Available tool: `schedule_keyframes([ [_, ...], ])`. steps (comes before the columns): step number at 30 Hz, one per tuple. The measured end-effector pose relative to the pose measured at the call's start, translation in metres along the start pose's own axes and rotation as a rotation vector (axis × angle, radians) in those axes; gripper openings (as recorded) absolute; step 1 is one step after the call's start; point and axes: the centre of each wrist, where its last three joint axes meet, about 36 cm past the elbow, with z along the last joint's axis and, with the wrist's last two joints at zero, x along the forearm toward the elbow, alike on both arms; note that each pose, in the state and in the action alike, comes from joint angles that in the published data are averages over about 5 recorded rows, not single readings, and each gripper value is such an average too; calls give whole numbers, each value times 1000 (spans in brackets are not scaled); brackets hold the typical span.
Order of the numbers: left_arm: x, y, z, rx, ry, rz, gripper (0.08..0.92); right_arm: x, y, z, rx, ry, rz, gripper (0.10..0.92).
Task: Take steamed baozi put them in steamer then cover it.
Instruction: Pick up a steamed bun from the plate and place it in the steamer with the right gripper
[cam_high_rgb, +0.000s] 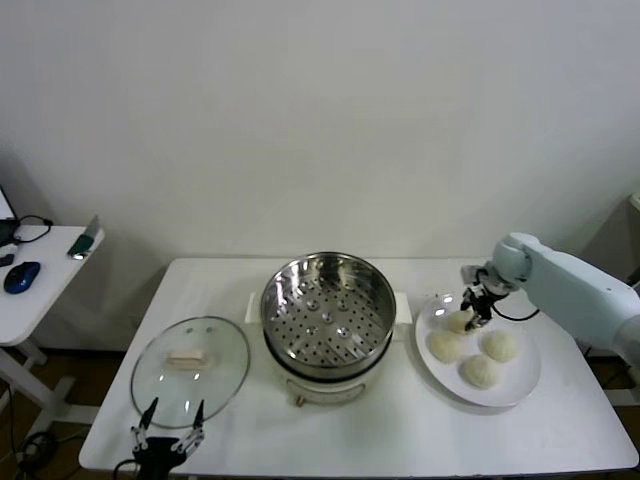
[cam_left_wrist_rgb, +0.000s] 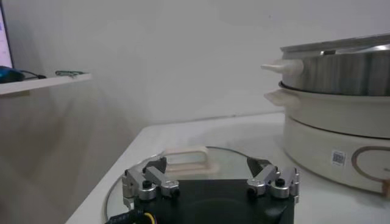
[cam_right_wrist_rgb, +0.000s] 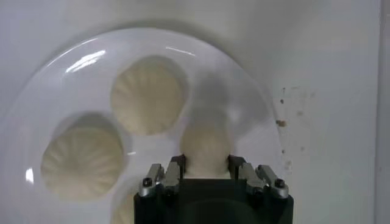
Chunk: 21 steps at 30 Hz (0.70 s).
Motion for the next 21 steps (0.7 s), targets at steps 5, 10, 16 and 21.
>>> schedule_keyframes([
  [5, -1, -1, 1, -3, -1, 5, 823, 64, -23, -31, 136, -22, 63, 501],
  [10, -3, -1, 1, -9, -2, 10, 823, 138, -39, -81, 338, -59, 145, 501],
  [16, -5, 1, 0, -14, -8, 10, 823, 199, -31, -161, 675, -103, 194, 501],
  [21, -8, 2, -4, -15, -19, 9, 823, 209, -9, -218, 938, -124, 171, 501],
])
